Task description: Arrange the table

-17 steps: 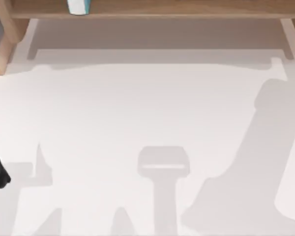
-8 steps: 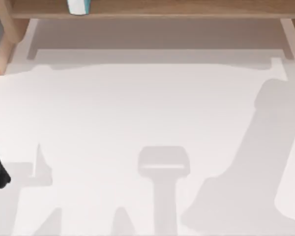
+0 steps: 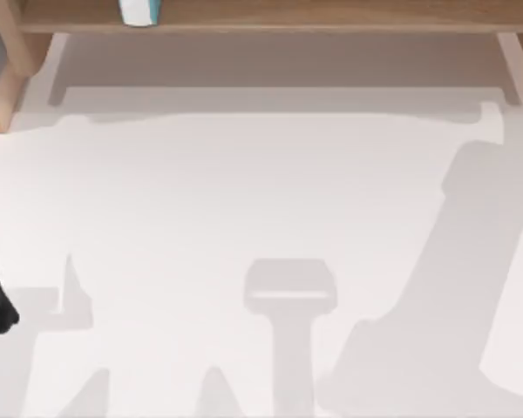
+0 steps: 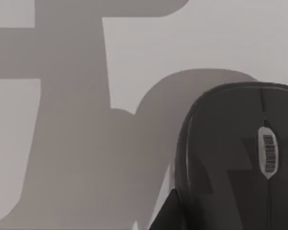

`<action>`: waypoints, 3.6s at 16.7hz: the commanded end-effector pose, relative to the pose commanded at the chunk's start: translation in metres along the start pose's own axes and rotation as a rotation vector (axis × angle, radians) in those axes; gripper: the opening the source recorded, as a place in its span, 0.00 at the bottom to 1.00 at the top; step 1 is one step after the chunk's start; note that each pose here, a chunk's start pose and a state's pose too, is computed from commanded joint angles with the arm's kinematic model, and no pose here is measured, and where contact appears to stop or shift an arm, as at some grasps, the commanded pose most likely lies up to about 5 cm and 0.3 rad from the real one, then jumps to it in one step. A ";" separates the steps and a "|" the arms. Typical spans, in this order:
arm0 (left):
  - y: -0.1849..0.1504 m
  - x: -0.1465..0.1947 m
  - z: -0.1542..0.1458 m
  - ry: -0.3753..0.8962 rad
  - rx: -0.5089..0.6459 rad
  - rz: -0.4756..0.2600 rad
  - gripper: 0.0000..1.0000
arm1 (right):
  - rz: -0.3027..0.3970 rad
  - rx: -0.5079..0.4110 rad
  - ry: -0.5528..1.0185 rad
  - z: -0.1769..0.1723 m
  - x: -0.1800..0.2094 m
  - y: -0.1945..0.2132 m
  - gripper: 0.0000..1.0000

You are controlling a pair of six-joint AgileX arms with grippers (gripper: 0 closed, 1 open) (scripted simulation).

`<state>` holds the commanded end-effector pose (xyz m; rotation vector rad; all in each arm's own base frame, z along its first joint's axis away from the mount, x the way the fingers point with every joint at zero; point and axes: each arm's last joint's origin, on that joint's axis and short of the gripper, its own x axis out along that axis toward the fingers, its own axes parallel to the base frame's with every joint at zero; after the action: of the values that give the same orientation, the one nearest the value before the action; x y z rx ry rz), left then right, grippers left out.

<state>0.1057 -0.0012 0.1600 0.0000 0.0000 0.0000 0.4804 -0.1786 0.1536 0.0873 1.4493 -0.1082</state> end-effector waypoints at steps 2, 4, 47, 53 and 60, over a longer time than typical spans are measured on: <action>0.000 0.000 0.000 0.000 0.000 0.000 1.00 | -0.001 -0.021 -0.014 -0.004 -0.017 -0.002 0.00; 0.000 0.000 0.000 0.000 0.000 0.000 1.00 | -0.006 -0.052 -0.048 -0.010 -0.040 -0.004 0.00; 0.000 0.000 0.000 0.000 0.000 0.000 1.00 | -0.023 -0.146 -0.030 -0.216 -0.040 -0.099 0.00; 0.000 0.000 0.000 0.000 0.000 0.000 1.00 | -0.053 -0.152 -0.071 -0.212 -0.050 -0.100 0.00; 0.000 0.000 0.000 0.000 0.000 0.000 1.00 | -0.053 -0.153 -0.073 -0.212 -0.046 -0.100 0.00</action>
<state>0.1057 -0.0012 0.1600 0.0000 0.0000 0.0000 0.2534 -0.2507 0.1750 -0.0794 1.3826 -0.0428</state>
